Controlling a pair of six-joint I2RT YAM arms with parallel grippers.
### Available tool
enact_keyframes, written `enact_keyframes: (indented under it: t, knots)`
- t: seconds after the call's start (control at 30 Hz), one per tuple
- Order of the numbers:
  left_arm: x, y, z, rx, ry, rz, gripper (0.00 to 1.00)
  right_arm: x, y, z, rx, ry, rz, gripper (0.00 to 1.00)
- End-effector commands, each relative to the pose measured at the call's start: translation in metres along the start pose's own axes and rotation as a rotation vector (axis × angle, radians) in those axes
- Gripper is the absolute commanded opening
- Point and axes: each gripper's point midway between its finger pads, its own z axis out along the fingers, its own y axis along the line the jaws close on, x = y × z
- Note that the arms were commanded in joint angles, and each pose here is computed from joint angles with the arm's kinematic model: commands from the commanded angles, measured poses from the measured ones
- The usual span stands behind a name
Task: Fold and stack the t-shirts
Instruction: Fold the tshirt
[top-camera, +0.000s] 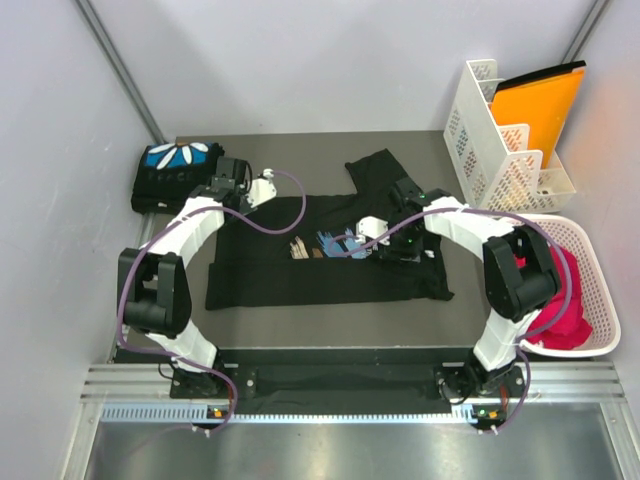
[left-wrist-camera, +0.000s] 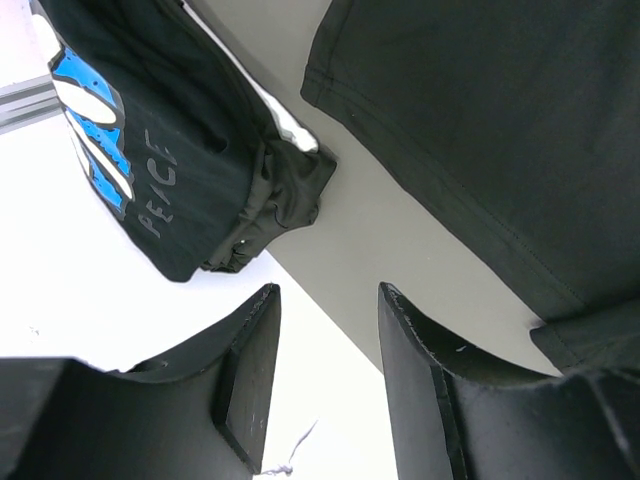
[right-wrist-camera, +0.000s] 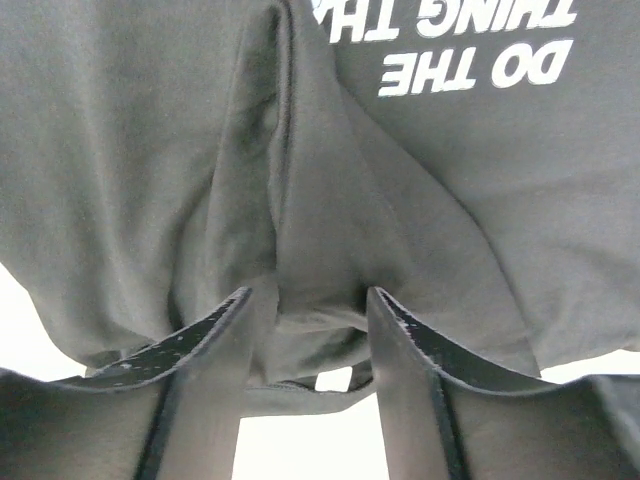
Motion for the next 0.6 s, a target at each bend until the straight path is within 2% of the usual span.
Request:
enact_keyframes:
  t: [0.0, 0.17, 0.2, 0.37, 0.57]
  knots:
    - [-0.004, 0.015, -0.009, -0.061, -0.017, -0.034, 0.48, -0.007, -0.006, -0.005, 0.045, -0.023, -0.002, 0.47]
    - [-0.005, 0.017, -0.009, -0.068, -0.017, -0.030, 0.48, -0.006, -0.009, -0.003, 0.061, -0.015, -0.001, 0.39]
    - [-0.005, 0.016, -0.008, -0.065, -0.016, -0.031, 0.48, -0.006, -0.011, -0.004, 0.074, -0.015, -0.001, 0.33]
    - [-0.005, 0.013, -0.006, -0.056, -0.015, -0.033, 0.48, -0.005, -0.018, -0.008, 0.110, 0.003, -0.011, 0.17]
    - [-0.006, 0.013, -0.005, -0.057, -0.017, -0.029, 0.48, -0.007, -0.021, -0.013, 0.137, 0.015, -0.059, 0.13]
